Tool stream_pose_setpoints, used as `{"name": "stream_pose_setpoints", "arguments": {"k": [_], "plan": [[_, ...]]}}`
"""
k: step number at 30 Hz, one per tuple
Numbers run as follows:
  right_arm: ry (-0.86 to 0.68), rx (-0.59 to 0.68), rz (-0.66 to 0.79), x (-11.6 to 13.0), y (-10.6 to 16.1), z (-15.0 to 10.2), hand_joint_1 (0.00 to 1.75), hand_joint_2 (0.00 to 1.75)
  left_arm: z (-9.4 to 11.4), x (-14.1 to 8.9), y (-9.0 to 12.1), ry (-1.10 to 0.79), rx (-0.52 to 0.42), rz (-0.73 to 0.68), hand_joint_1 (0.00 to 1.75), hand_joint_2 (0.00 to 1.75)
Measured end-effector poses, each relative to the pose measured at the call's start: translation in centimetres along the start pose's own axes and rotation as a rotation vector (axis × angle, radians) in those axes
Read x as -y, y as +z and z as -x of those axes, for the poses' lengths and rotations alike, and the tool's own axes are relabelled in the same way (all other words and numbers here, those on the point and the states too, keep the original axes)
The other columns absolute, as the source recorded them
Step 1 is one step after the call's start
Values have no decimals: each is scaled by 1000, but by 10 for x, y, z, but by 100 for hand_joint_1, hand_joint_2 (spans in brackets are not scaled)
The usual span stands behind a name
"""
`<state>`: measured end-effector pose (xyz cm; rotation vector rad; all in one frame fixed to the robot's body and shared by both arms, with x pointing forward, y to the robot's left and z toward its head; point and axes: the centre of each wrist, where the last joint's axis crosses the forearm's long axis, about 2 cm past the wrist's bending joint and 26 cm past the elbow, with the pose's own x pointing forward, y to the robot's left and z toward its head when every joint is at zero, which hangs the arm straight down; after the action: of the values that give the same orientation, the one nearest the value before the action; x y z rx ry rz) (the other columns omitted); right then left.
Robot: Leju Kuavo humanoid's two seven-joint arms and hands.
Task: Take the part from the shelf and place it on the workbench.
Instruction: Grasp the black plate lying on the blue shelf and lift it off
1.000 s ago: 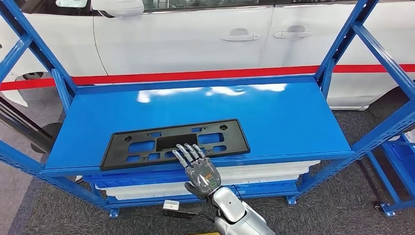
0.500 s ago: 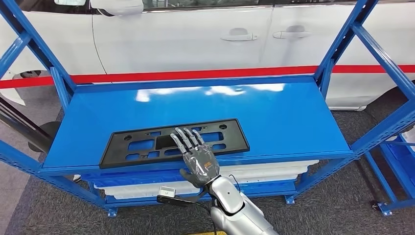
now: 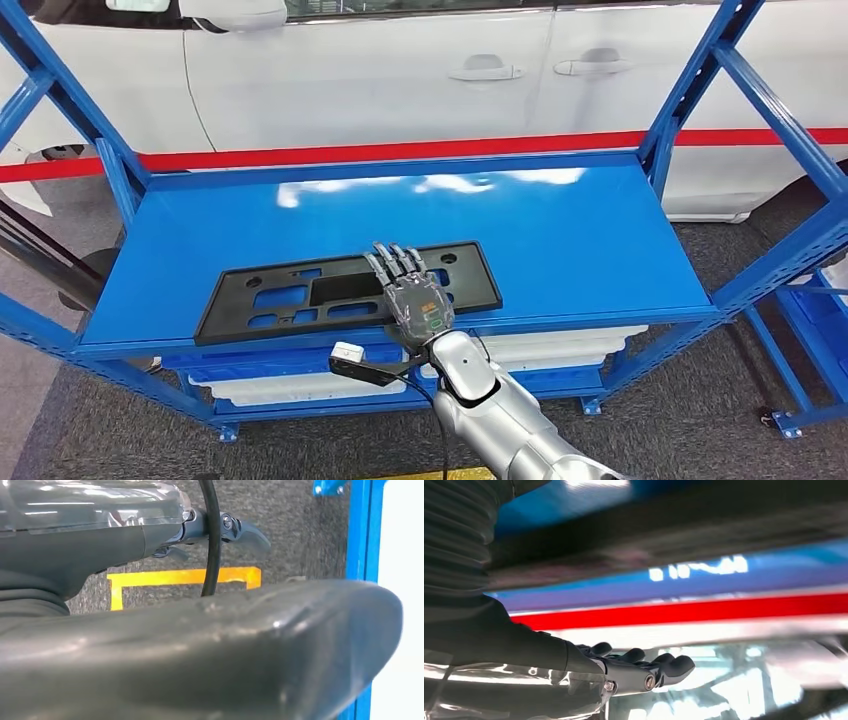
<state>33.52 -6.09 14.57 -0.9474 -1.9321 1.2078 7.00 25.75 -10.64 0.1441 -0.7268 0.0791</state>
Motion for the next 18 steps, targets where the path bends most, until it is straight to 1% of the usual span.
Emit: {"name": "stream_pose_setpoints", "arguments": {"k": [2, 4, 6, 8, 13, 18], "plan": [[30, -9, -26, -3, -2, 3, 0, 175, -2, 2, -1, 0, 5, 4, 0, 0], [50, -17, -50, -7, -4, 6, 84, 175, -3, 3, -1, -2, 10, 8, 0, 0], [64, -30, -76, -11, -3, 9, 171, 175, -3, 4, -1, -3, 10, 11, 0, 0], [74, -45, -104, -14, -3, 11, 175, 175, -3, 4, -1, -4, 9, 11, 0, 0], [79, -75, -153, -19, -2, 16, 175, 175, -5, 5, -2, -3, 20, 13, 0, 0], [64, -90, -143, -20, -1, 21, 175, 175, -6, 9, -2, 0, 21, 16, 0, 0]]}}
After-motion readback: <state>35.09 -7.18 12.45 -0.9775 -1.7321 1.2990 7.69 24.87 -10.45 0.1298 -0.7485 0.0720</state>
